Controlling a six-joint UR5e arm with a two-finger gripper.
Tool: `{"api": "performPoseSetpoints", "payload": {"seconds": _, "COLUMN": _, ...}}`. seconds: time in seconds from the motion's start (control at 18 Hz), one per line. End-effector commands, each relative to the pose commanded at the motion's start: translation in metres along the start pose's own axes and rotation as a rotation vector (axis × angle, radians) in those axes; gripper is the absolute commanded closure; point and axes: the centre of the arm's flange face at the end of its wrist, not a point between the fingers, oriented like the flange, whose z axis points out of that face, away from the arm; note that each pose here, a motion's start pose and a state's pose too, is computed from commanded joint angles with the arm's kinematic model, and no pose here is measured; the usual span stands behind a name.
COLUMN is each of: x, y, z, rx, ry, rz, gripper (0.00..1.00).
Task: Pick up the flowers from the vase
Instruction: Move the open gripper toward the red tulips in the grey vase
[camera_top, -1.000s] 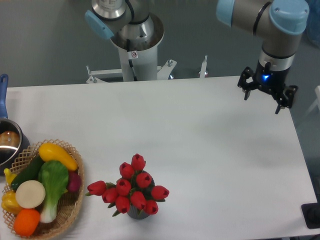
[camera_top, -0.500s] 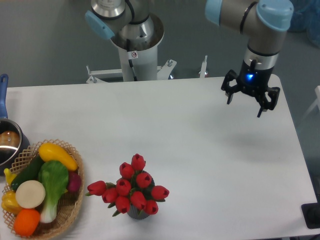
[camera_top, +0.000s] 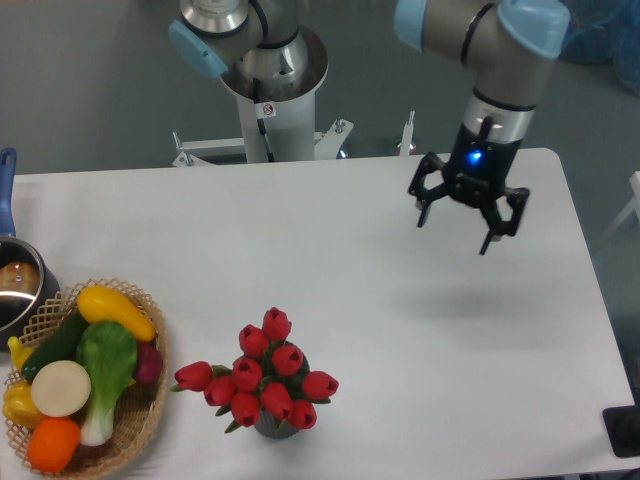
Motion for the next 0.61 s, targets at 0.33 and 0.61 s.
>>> {"api": "performPoseSetpoints", "payload": {"seconds": 0.33, "x": 0.021, "y": -0.043, "z": 0.029, "rx": 0.079, "ry": 0.018, "rz": 0.052, "gripper": 0.0}}
{"api": "performPoseSetpoints", "payload": {"seconds": 0.61, "x": 0.029, "y": -0.062, "z": 0.035, "rx": 0.153, "ry": 0.017, "rz": 0.018, "gripper": 0.0}}
